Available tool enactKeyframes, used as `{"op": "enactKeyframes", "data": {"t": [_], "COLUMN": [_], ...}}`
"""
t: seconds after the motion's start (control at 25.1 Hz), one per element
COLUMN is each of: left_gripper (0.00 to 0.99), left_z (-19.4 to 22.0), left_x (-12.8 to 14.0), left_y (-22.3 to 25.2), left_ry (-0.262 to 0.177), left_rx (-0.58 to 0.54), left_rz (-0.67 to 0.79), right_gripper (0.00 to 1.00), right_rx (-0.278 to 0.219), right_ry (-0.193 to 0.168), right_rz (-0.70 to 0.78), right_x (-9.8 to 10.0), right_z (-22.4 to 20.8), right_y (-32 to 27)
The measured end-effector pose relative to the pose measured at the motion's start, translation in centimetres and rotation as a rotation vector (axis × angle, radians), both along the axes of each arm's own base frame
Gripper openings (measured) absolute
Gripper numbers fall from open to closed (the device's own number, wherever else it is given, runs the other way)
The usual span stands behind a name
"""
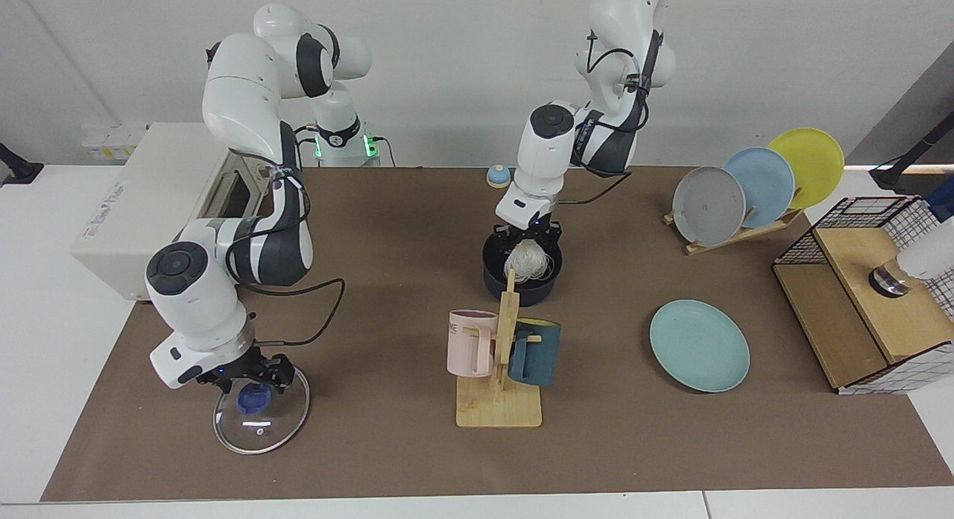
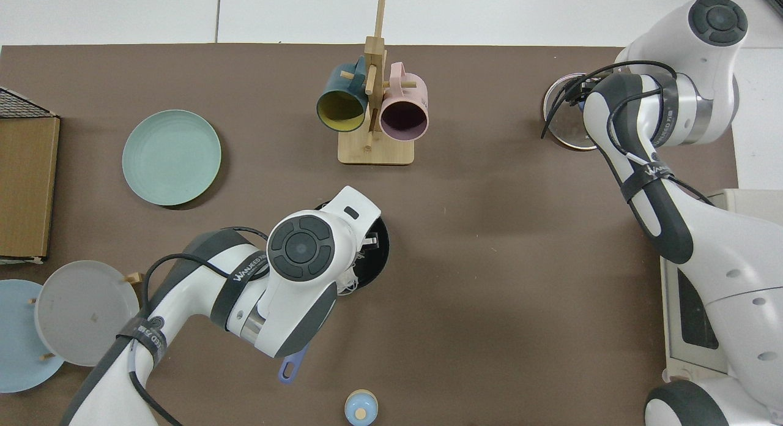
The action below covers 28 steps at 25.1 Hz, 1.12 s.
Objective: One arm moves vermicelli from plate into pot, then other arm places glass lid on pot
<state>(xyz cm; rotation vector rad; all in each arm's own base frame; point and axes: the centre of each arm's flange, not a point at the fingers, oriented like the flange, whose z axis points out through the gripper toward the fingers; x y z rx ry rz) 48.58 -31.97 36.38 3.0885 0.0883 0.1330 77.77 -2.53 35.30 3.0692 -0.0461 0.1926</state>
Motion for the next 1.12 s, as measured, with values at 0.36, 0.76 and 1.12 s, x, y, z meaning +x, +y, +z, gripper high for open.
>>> {"op": "enactKeyframes", "data": {"t": [0.36,0.76,1.12], "left_gripper": [0.507,0.991,0.991], "left_z": [-1.0,3.4,8.6], "left_x": [-0.4,2.2,6.5], "left_y": [-0.5,2.8,12.0], "left_ry": [-0.042,-0.078,-0.134], "left_rx": [0.024,0.044,0.092], "left_rz": [-0.012,-0.012,-0.142], "right_gripper": [1.0,1.0,0.7], "right_rx": [0.001,0.001,0.001], "right_ry": [-0.022,-0.039,-0.041], "right_rz": [0.003,0.003,0.003], "right_x": [0.5,0.7,0.8], "right_z": [-1.8,-3.0,-2.9], "right_y": [-0.1,-0.3,-0.3]}}
